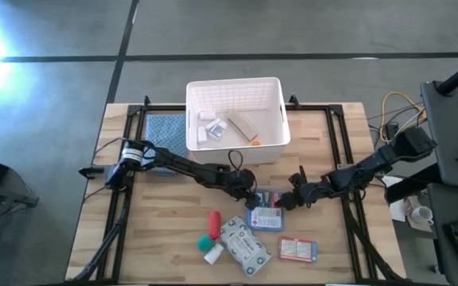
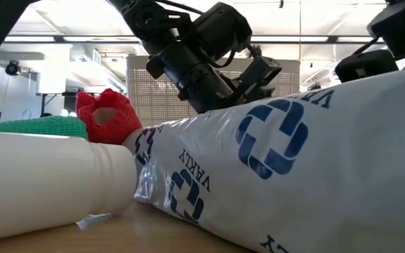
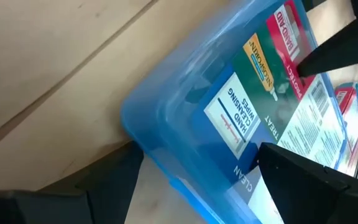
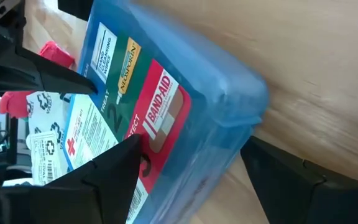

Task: Pick & place medical supplies in basket/bin
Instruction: Put the blue first aid kit into the white container

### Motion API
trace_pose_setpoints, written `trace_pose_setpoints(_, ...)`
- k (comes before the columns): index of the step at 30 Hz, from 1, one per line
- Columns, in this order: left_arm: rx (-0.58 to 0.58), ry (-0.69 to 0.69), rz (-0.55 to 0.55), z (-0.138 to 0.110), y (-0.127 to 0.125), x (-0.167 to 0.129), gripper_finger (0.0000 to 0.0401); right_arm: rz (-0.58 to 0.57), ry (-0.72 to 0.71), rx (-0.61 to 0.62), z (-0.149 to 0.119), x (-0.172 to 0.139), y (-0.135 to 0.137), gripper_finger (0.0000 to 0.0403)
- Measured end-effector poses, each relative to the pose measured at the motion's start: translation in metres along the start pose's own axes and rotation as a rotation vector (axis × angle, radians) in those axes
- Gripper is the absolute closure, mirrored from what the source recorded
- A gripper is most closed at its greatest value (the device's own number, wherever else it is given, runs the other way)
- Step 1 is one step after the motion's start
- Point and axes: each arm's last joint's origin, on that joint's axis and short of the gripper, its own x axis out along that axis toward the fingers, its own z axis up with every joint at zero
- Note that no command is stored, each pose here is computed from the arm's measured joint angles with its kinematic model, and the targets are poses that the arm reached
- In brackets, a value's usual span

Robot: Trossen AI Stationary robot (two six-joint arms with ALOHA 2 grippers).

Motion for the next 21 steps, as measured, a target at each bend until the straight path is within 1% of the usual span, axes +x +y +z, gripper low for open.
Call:
trace_pose_setpoints(4,-0.002,0.006,0.012,-0.001,0.003,0.0,0.01,0.036,0.002,-0.002,0.002,-0.004,0.01,0.0137)
trace_pose_setpoints(8,-0.002,0.016,0.017,-0.002,0.004,0.0,0.01,0.047,-0.001,-0.052,0.004,-0.015,0.022,0.0137)
trace_pose_setpoints(12,0.003,0.031,0.005,-0.002,0.003,-0.001,0.01,0.029,-0.009,-0.083,0.008,-0.026,0.037,0.0138)
trace_pose_setpoints(18,0.008,0.046,-0.013,-0.003,0.0,-0.004,0.01,-0.01,-0.02,-0.173,0.013,-0.038,0.063,0.0138)
trace_pose_setpoints(21,0.013,0.06,-0.019,-0.004,0.0,-0.004,0.01,-0.004,-0.045,-0.184,0.016,-0.04,0.075,0.0138)
